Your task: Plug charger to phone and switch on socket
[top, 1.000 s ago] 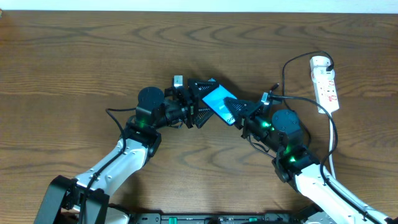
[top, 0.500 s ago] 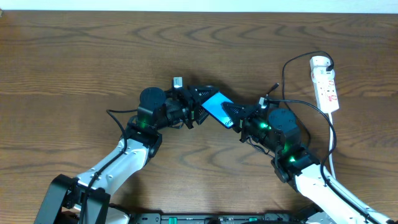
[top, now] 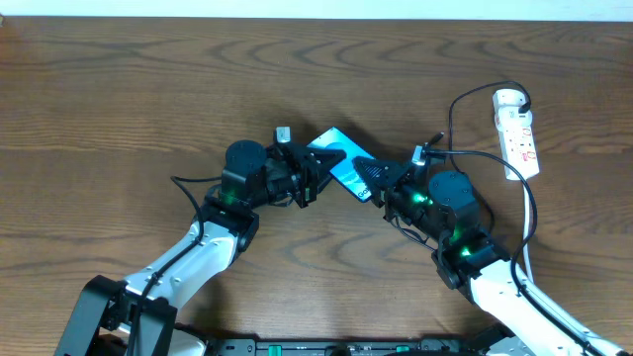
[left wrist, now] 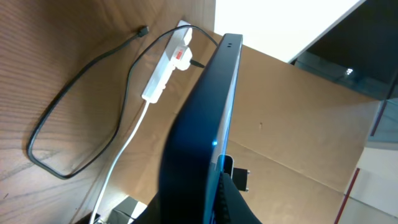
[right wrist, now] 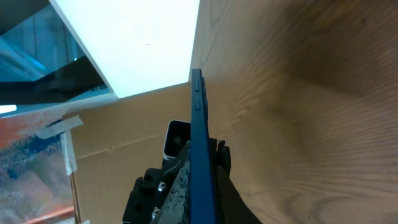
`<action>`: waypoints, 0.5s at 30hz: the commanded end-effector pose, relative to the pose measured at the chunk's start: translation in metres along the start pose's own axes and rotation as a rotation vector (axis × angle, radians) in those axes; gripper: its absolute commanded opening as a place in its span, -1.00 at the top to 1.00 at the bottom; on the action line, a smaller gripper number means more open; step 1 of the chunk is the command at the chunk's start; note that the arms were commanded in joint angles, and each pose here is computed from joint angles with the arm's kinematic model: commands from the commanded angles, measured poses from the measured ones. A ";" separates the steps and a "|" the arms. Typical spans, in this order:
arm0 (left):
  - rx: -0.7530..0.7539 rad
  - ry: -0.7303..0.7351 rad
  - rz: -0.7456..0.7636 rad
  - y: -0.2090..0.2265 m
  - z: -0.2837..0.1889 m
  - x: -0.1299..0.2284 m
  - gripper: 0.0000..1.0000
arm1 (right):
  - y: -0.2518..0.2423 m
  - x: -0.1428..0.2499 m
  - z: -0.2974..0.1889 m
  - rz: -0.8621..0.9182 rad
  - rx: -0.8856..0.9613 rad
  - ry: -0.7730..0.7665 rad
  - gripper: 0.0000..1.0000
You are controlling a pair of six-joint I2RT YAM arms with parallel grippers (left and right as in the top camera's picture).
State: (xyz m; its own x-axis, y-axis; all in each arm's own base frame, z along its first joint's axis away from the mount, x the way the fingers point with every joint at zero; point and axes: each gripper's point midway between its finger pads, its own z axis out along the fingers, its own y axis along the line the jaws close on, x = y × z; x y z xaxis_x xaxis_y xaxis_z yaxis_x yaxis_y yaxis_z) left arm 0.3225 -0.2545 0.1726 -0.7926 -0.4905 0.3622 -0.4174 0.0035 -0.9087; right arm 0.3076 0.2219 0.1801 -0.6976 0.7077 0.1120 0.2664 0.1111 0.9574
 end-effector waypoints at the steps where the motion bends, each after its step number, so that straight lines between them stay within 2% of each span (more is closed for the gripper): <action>1: 0.040 -0.062 -0.046 -0.016 -0.002 -0.012 0.85 | -0.009 0.009 -0.001 -0.142 0.024 0.046 0.92; 2: 0.042 -0.067 -0.046 -0.016 -0.002 -0.013 0.85 | -0.009 0.009 -0.001 -0.141 0.024 0.046 0.85; 4: 0.044 -0.077 -0.046 -0.017 -0.003 -0.014 0.85 | -0.009 0.009 -0.001 -0.141 0.024 0.046 0.56; 8: 0.051 -0.099 -0.049 -0.018 -0.003 -0.018 0.85 | -0.017 0.009 -0.001 -0.130 0.056 0.048 0.51; 9: 0.051 -0.099 -0.049 -0.018 -0.003 -0.018 0.85 | -0.018 0.009 -0.001 -0.129 0.060 0.048 0.42; 13: 0.055 -0.124 -0.027 -0.019 -0.004 -0.022 0.85 | -0.033 0.005 -0.002 -0.124 0.119 0.028 -0.17; 15: 0.047 -0.169 0.075 -0.018 -0.005 -0.030 0.85 | -0.039 -0.008 -0.003 -0.261 0.152 -0.038 -0.33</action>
State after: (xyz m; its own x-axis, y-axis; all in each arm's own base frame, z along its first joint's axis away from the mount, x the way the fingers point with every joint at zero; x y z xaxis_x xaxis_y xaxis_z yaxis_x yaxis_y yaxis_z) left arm 0.3339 -0.2457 0.1653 -0.7309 -0.5647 0.3834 -0.4517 -0.0209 -0.8919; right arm 0.2984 0.2175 0.1522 -0.7322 0.6811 0.0056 0.2587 0.2705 0.9273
